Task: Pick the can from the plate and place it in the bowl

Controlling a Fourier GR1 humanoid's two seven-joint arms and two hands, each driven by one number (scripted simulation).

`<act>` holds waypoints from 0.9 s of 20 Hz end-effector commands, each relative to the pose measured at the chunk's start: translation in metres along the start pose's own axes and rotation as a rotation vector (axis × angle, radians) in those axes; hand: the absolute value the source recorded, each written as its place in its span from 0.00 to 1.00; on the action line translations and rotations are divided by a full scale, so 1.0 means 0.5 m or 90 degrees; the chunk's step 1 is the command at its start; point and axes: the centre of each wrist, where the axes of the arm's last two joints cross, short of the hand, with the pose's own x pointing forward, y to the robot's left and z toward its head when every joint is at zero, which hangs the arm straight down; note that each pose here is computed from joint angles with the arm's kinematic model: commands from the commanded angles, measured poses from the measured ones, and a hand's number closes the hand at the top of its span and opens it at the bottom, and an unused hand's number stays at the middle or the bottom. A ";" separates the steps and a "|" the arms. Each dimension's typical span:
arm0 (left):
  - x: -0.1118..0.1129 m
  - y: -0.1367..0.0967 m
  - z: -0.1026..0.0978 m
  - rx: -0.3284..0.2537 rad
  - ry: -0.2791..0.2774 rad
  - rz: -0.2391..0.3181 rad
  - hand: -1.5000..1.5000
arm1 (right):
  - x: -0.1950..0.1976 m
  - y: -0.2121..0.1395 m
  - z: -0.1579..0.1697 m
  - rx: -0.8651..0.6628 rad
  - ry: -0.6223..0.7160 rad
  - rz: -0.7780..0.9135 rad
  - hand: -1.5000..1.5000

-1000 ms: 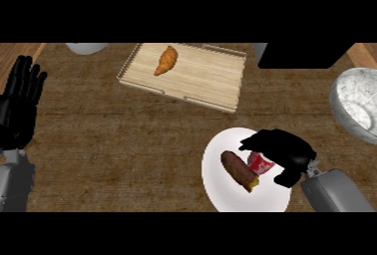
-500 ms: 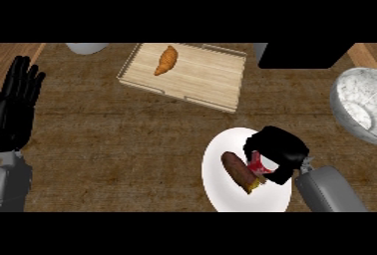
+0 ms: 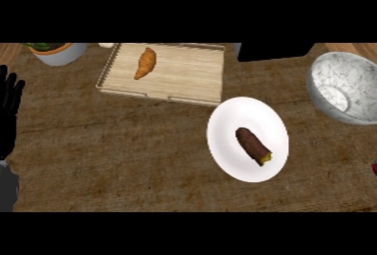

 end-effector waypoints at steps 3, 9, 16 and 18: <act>-0.002 -0.001 0.006 -0.006 -0.008 0.003 0.50 | -0.192 -0.107 0.180 -0.129 0.191 -0.051 1.00; 0.005 -0.008 0.007 -0.031 -0.013 0.011 0.50 | -0.280 -0.152 0.326 -0.239 0.226 -0.092 1.00; 0.015 -0.033 -0.009 -0.051 -0.015 0.021 0.50 | -0.310 -0.233 0.419 -0.362 0.095 -0.140 1.00; 0.008 -0.040 -0.003 -0.058 -0.012 0.022 0.50 | -0.313 -0.241 0.426 -0.396 0.055 -0.182 1.00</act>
